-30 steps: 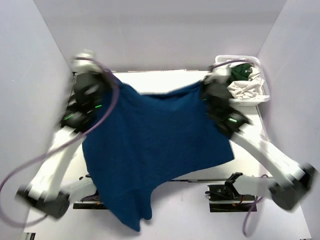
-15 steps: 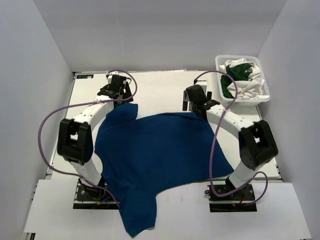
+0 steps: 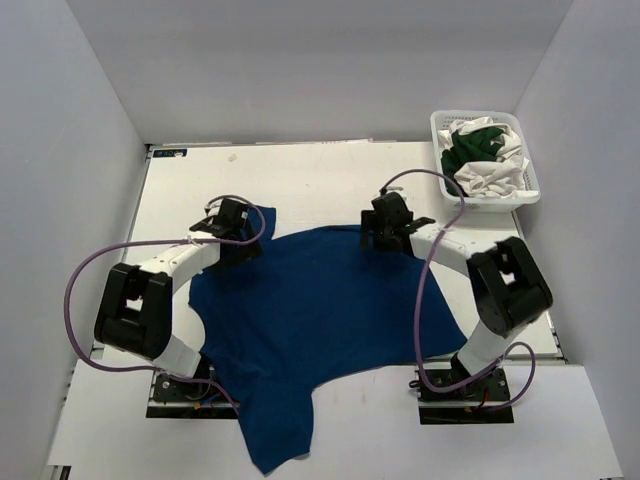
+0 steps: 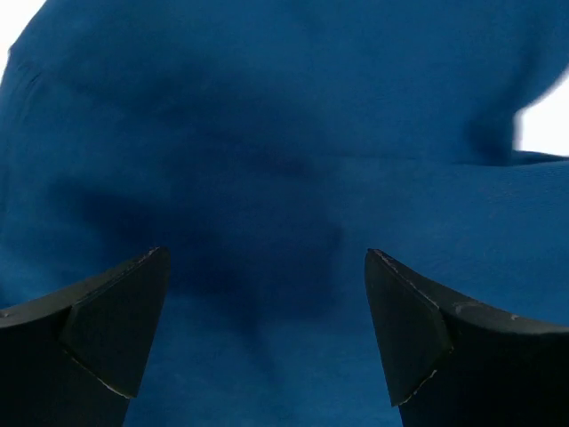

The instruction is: Fold and stack the t-shirts

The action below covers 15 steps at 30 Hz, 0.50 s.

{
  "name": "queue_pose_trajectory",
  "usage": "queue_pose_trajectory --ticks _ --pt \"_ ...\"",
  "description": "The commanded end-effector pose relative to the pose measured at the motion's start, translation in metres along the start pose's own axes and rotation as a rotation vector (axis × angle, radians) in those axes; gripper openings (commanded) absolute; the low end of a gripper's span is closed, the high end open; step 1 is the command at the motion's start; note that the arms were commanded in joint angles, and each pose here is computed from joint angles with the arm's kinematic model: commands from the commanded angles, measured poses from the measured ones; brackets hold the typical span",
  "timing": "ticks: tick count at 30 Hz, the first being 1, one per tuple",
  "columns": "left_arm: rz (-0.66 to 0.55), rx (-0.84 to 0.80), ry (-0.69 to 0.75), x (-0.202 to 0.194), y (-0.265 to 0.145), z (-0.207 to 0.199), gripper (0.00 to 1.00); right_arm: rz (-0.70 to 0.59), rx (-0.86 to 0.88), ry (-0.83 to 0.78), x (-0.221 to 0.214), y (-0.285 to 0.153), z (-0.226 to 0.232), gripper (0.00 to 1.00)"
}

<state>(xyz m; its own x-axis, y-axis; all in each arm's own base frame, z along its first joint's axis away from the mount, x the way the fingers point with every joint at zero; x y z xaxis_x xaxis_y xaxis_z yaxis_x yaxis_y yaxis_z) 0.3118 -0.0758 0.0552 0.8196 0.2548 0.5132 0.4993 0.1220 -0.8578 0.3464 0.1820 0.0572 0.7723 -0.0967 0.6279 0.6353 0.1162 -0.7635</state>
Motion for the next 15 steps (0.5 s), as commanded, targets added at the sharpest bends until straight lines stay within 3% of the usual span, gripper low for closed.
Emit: queue_pose_trajectory --ticks 1,5,9,15 --pt "-0.036 0.041 -0.065 0.007 -0.002 0.008 1.00 0.006 0.023 0.008 0.009 0.012 0.011 0.90" --pt "0.016 0.131 -0.066 -0.010 0.008 0.023 1.00 -0.027 -0.006 0.030 0.039 0.038 0.019 0.90" --pt "0.040 0.172 -0.060 -0.019 0.011 0.032 1.00 0.009 -0.038 0.064 0.040 0.068 0.015 0.90" --pt "0.022 0.205 -0.065 -0.024 0.008 0.043 1.00 -0.120 -0.020 0.108 0.115 0.099 0.029 0.90"
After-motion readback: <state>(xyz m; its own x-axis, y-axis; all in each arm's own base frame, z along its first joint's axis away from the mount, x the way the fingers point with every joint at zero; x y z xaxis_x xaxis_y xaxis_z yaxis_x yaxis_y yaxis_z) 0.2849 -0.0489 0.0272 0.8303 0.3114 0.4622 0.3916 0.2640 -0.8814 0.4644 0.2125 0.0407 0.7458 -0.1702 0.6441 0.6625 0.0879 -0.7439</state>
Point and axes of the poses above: each gripper's point midway between its finger pads, its own y axis out along the fingers, its own z axis along the line the jaws close on, x = y × z, the point moved 1 cm from there along -y, back along the fingers, and after that the axes turned 6 degrees about y, right-handed, at the moved point
